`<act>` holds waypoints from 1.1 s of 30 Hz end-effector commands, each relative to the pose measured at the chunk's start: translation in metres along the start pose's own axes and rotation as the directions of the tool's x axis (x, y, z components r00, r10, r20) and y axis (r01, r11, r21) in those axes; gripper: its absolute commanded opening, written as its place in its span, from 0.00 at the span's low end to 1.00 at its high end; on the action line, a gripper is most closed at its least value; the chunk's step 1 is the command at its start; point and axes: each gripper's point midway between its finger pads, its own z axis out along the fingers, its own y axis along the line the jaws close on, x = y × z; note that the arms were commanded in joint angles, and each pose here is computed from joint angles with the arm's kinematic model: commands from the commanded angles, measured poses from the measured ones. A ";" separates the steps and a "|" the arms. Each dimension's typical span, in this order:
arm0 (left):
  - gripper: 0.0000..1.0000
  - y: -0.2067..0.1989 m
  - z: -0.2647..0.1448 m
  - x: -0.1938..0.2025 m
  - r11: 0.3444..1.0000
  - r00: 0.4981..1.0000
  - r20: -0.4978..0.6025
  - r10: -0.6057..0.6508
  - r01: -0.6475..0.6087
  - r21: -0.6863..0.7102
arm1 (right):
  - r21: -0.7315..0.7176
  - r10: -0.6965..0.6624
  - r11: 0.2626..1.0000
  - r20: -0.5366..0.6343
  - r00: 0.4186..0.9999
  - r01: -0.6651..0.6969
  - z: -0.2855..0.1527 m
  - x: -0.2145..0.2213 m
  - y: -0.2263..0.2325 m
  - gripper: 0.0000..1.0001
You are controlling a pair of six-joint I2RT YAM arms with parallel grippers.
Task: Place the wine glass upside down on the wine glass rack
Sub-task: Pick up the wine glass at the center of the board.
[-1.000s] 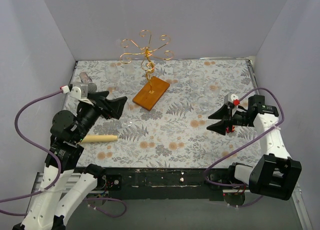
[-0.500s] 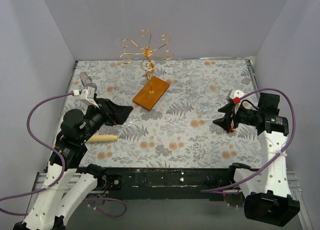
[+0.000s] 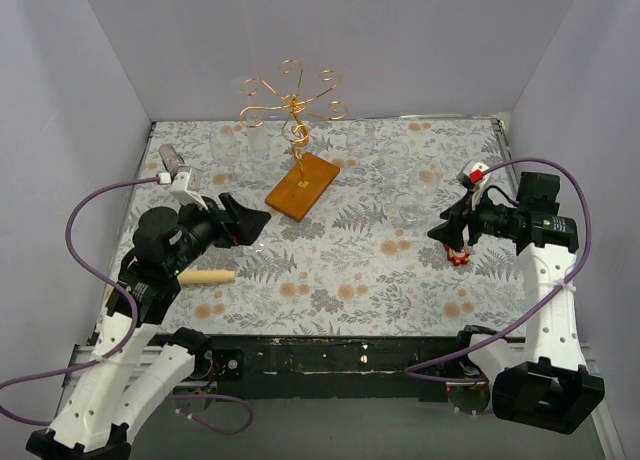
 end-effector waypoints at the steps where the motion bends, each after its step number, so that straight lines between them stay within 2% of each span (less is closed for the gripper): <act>1: 0.98 -0.009 -0.001 -0.014 0.999 0.999 0.035 0.031 -0.032 0.028 | 0.058 -0.030 0.998 0.027 0.999 0.028 -0.010 -0.028 -0.012 0.68; 13: 0.98 -0.008 0.010 -0.025 0.999 0.997 0.052 0.049 -0.050 0.016 | 0.234 0.001 0.972 0.122 0.992 -0.029 -0.040 -0.098 -0.065 0.68; 16: 0.98 -0.012 0.014 -0.029 0.998 0.997 0.056 0.044 -0.046 0.031 | 0.295 0.065 0.950 0.120 0.991 -0.099 -0.040 -0.099 -0.089 0.66; 20: 0.98 -0.016 0.015 -0.031 0.998 0.998 0.060 0.034 -0.037 0.047 | 0.279 0.097 0.952 0.117 0.988 -0.126 -0.034 -0.103 -0.099 0.65; 23: 0.98 -0.017 0.013 -0.031 0.998 0.998 0.061 0.030 -0.033 0.048 | 0.272 0.092 0.956 0.071 0.993 -0.108 -0.023 -0.104 -0.101 0.65; 27: 0.98 -0.017 0.010 -0.032 0.999 0.998 0.064 0.023 -0.026 0.041 | 0.217 0.033 0.976 -0.066 0.997 -0.018 0.009 -0.093 -0.090 0.66; 33: 0.98 -0.020 0.005 -0.041 0.999 0.996 0.087 0.019 -0.022 0.031 | 0.134 -0.055 0.988 -0.180 0.982 0.080 0.040 -0.085 -0.079 0.66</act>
